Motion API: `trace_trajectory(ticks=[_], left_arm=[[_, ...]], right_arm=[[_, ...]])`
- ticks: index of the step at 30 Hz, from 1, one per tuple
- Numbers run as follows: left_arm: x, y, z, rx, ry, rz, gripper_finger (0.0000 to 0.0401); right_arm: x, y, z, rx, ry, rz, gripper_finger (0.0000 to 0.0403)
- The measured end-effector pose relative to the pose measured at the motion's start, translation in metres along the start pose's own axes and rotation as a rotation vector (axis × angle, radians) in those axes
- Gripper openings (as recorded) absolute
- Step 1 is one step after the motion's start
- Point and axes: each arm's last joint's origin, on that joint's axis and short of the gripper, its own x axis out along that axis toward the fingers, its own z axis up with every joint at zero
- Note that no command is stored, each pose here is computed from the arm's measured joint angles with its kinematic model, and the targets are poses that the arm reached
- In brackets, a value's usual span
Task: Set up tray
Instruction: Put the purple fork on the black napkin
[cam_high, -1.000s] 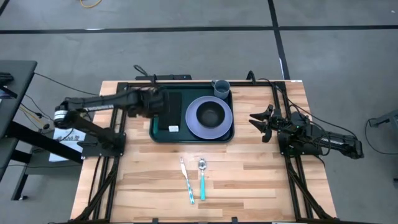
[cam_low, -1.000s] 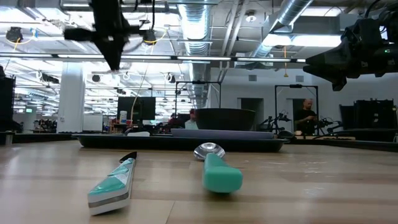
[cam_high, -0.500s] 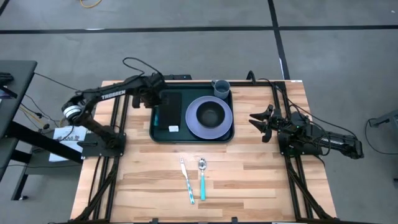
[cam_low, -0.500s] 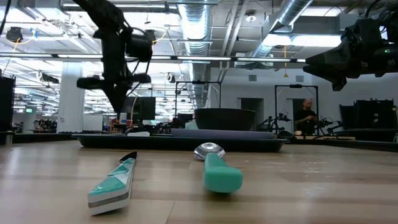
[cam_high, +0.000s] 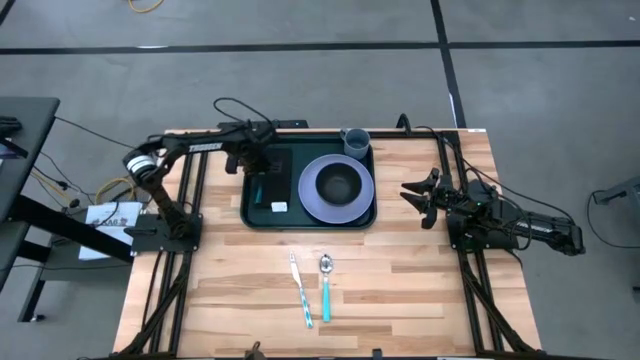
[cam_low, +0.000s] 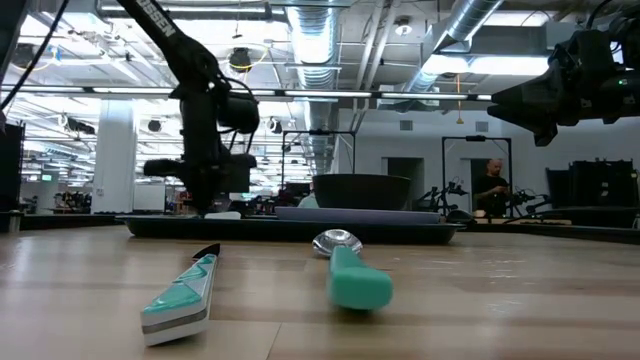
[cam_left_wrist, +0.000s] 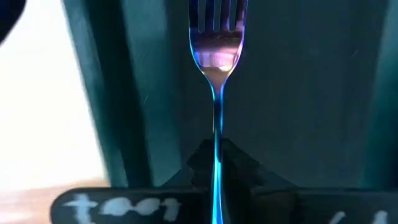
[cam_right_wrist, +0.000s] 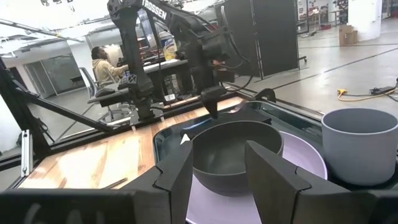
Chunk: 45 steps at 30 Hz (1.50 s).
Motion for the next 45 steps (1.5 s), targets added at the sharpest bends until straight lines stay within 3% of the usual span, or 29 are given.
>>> trace_trajectory(ticks=[4, 22, 32, 45], left_arm=[[0.0042, -0.0037, 0.0064, 0.001, -0.054, -0.022, 0.0], [0.0076, 0.0001, 0.0088, 0.002, -0.049, 0.008, 0.0012], [0.0077, -0.0003, 0.0084, -0.053, -0.035, -0.007, 0.0015], [0.0077, 0.0003, 0.0074, -0.055, -0.021, -0.005, 0.0083]], right_arm=[[0.0, 0.0, 0.0, 0.0, 0.0, 0.0, 0.0137], [0.0, 0.0, 0.0, 0.0, 0.0, 0.0, 0.0137], [0.0, 0.0, 0.0, 0.0, 0.0, 0.0, 0.0137], [0.0, 0.0, 0.0, 0.0, 0.0, 0.0, 0.0139]])
